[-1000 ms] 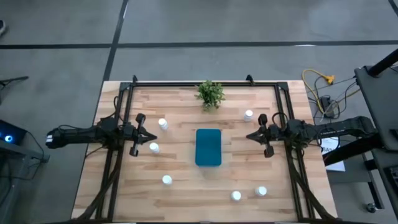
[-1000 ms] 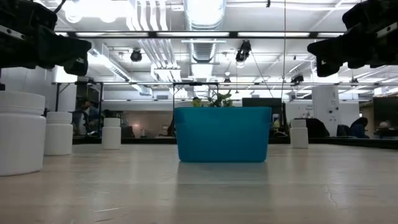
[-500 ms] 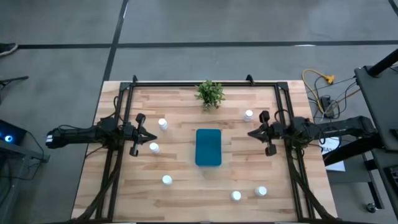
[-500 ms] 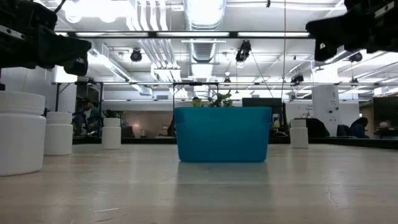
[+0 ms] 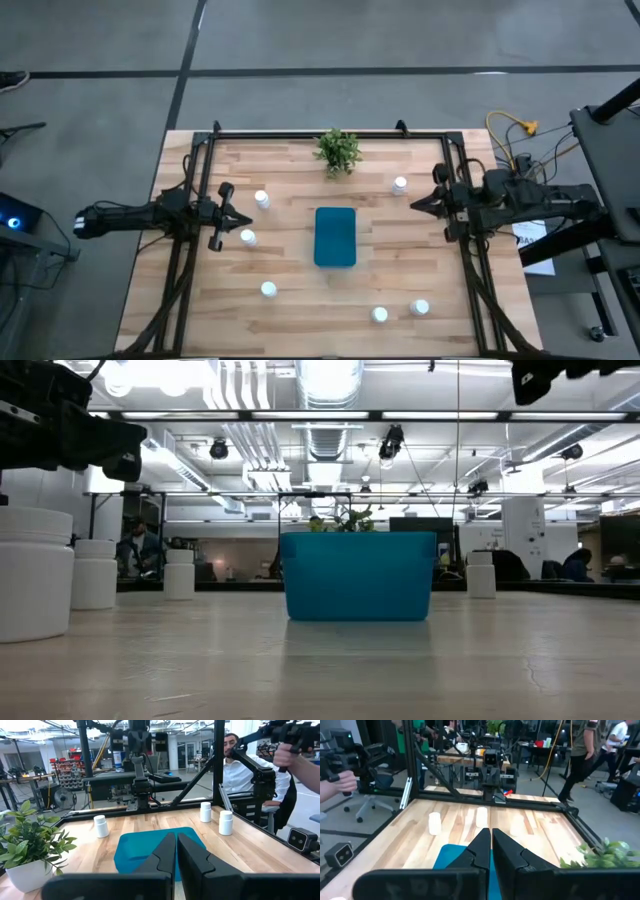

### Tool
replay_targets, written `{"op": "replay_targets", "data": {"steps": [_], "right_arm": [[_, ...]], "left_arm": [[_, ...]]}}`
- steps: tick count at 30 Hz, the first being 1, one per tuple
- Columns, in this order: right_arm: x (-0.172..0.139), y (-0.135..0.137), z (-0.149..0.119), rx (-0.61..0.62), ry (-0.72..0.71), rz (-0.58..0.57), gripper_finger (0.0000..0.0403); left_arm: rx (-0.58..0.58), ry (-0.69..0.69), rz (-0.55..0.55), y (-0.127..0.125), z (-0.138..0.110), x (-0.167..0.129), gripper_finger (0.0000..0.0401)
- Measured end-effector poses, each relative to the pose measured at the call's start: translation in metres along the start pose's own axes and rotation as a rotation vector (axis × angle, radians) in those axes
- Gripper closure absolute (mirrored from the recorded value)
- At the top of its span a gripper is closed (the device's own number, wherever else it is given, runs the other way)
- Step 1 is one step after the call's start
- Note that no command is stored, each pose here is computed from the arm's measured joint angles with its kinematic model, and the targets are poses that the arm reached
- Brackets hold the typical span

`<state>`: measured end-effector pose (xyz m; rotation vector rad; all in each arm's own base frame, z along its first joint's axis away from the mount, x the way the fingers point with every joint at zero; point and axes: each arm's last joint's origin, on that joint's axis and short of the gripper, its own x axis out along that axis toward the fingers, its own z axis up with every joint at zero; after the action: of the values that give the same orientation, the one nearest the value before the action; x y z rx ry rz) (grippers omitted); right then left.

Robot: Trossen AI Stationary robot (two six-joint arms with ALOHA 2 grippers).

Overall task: Pick and place pill bottles into a basket
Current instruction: Put the white medicine bottle into the blue bin

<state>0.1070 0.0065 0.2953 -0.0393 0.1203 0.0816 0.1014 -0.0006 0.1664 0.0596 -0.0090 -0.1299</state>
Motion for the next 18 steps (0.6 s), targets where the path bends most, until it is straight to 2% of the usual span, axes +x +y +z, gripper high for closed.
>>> {"op": "replay_targets", "data": {"steps": [5, 18], "right_arm": [[-0.008, -0.002, 0.016, -0.015, 0.044, -0.054, 0.0394], [0.001, -0.012, 0.053, 0.047, 0.307, -0.354, 0.0394]], "left_arm": [[0.000, 0.000, 0.000, 0.000, 0.000, 0.000, 0.0401], [0.000, 0.000, 0.000, 0.000, 0.000, 0.000, 0.0401]]}}
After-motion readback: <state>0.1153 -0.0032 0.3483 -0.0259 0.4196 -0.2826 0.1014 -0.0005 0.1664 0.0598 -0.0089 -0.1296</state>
